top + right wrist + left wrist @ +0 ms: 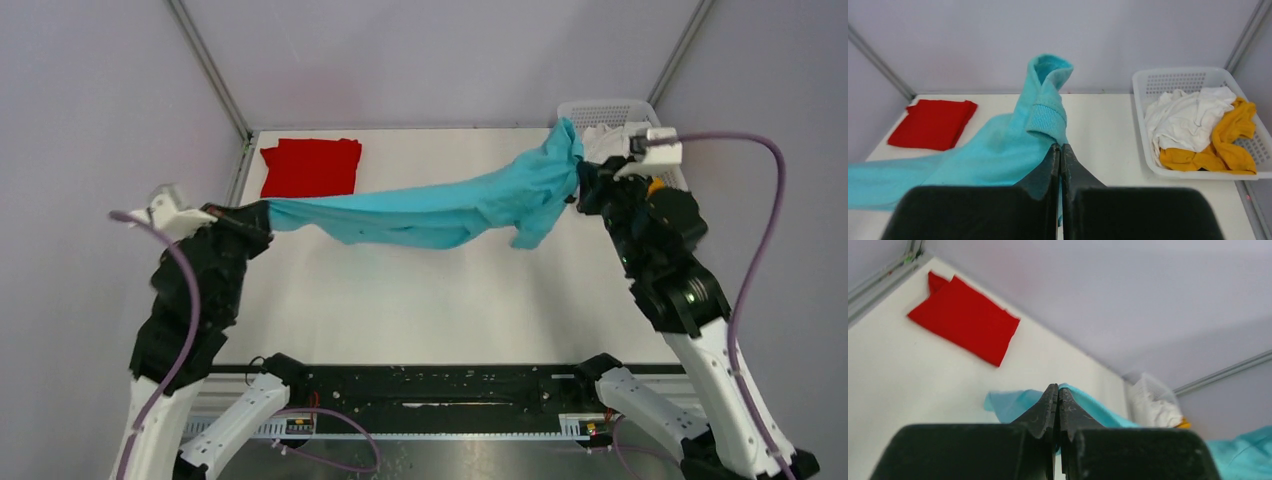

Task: Fold and stack the t-shirts
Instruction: Flatten out the tshirt

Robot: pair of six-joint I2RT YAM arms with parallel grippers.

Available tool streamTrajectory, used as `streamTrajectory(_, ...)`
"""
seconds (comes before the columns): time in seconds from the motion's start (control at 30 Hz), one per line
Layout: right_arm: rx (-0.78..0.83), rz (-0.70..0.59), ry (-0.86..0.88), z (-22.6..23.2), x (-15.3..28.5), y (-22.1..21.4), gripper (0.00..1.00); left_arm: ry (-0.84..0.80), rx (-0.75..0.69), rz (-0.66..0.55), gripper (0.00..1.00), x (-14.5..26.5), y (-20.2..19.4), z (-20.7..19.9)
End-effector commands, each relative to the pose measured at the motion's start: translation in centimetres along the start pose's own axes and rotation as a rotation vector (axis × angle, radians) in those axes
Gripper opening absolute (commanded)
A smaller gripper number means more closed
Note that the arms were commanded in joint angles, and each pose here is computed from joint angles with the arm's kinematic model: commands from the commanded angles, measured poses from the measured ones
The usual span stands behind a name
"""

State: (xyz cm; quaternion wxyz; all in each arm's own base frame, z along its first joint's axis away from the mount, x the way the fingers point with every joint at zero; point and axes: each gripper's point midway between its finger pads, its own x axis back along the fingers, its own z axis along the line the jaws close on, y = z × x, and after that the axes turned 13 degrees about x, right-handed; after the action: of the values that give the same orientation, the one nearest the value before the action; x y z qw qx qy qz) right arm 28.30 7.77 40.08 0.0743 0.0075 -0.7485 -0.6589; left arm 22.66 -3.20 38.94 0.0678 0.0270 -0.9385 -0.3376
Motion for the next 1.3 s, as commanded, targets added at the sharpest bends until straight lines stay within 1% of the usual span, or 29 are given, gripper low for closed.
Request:
streamTrajectory(0.0,-0.012,-0.213,0.145,0.7,5.5,3.1,0.0,-0.171,0.068,-0.158,0.0,4.9,6.1,-2.7)
streamTrajectory(0.07,-0.032,-0.277,0.175,0.7,7.5,3.6,0.0,-0.208,0.094,-0.186,0.0,6.5,7.3,-3.0)
streamTrajectory(0.17,-0.058,-0.328,0.203,0.4,9.9,4.0,0.0,-0.271,0.112,-0.188,0.0,8.2,8.1,-3.6)
streamTrajectory(0.37,-0.102,-0.386,0.251,0.1,13.7,4.0,0.0,-0.376,0.134,-0.176,0.0,10.8,8.9,-4.8)
streamTrajectory(0.47,-0.146,-0.372,0.233,-0.4,14.5,3.3,0.01,-0.37,0.135,-0.178,0.0,10.7,8.8,-4.6)
streamTrajectory(0.53,-0.163,-0.329,0.201,-0.7,14.0,2.2,0.01,-0.334,0.121,-0.155,0.0,9.3,7.8,-4.4)
streamTrajectory(0.6,-0.173,-0.251,0.152,-1.1,12.6,0.4,0.01,-0.278,0.1,-0.106,0.0,6.9,5.8,-4.0)
streamTrajectory(0.67,-0.174,-0.117,0.072,-1.4,10.2,-2.4,0.01,-0.187,0.066,-0.048,0.0,3.7,3.0,-2.9)
streamTrajectory(0.73,-0.163,0.022,-0.021,-1.9,7.9,-5.8,0.02,-0.044,0.018,0.01,0.0,0.1,-0.2,-0.7)
streamTrajectory(0.83,-0.117,0.244,-0.131,-1.6,3.9,-12.4,0.04,0.158,-0.074,0.112,0.0,-5.1,-6.2,3.6)
streamTrajectory(0.9,-0.066,0.413,-0.152,-0.7,1.6,-17.6,0.05,0.275,-0.138,0.221,0.0,-8.2,-11.0,6.8)
streamTrajectory(1.0,-0.097,0.638,-0.093,1.3,-1.8,-23.8,0.08,0.396,-0.177,0.364,0.0,-11.8,-16.4,11.0)
streamTrajectory(1.07,-0.163,0.74,-0.071,1.4,-4.4,-26.4,0.16,0.475,-0.195,0.439,0.0,-13.5,-18.8,13.5)
streamTrajectory(1.1,-0.188,0.776,-0.085,0.8,-5.6,-27.1,0.3,0.506,-0.199,0.465,0.0,-14.2,-19.6,14.2)
streamTrajectory(1.13,-0.193,0.82,-0.104,0.5,-6.3,-27.6,0.47,0.527,-0.207,0.497,0.0,-14.7,-20.4,14.8)
streamTrajectory(1.2,-0.178,0.887,-0.163,-0.3,-7.1,-28.2,0.73,0.542,-0.213,0.539,0.0,-15.3,-21.7,15.4)
streamTrajectory(1.23,-0.172,0.912,-0.183,-0.5,-7.1,-28.5,0.82,0.536,-0.214,0.555,0.0,-15.5,-22.3,15.5)
streamTrajectory(1.27,-0.172,0.924,-0.196,-0.7,-7.1,-28.5,0.87,0.535,-0.214,0.564,0.0,-15.6,-22.6,15.7)
